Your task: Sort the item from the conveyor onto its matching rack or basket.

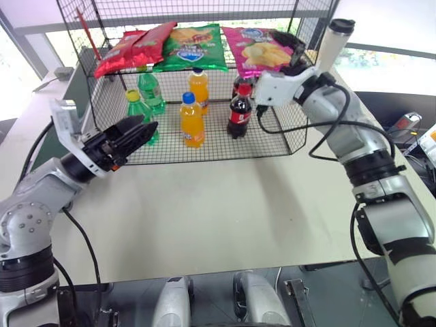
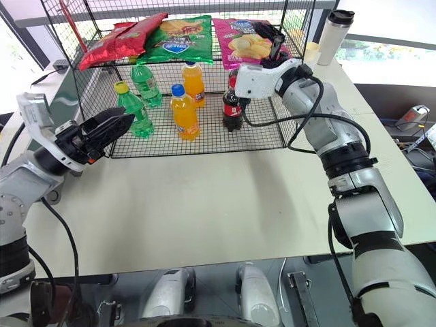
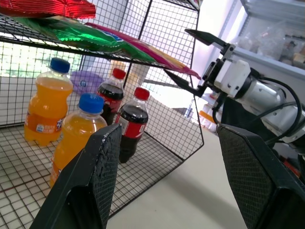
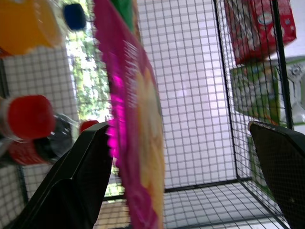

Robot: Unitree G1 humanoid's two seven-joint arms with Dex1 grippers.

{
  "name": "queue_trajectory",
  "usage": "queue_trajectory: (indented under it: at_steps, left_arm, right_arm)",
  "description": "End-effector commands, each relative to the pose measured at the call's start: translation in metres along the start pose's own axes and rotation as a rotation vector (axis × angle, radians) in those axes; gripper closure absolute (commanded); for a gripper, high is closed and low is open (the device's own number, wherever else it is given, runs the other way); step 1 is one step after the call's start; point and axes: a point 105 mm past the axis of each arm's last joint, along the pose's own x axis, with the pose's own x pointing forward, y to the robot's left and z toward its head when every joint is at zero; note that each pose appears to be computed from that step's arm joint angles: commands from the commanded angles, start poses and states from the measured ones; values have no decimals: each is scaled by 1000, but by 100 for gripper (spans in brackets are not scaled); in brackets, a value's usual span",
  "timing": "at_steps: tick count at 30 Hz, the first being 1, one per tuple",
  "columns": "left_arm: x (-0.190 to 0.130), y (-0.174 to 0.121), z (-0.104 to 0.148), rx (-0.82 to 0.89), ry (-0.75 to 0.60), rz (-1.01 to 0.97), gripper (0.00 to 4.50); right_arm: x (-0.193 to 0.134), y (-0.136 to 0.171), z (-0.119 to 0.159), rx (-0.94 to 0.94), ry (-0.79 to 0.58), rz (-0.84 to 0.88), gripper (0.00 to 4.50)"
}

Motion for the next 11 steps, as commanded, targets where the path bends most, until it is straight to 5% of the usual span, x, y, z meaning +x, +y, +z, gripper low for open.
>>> queue_trajectory:
  at_steps: [1,6,11]
  left_arm:
    - [1,-3,8,40,-21,6,121]
    - [0,4,7,68,5,80,121]
    - [-8,2,2,121,80,122,121]
  right_arm:
    - [-18,-27,11,1,-100,-77,5]
    - [-52,-53,11,183,-169,-160,5]
    - [-94,-67,24,715,-216,-41,5]
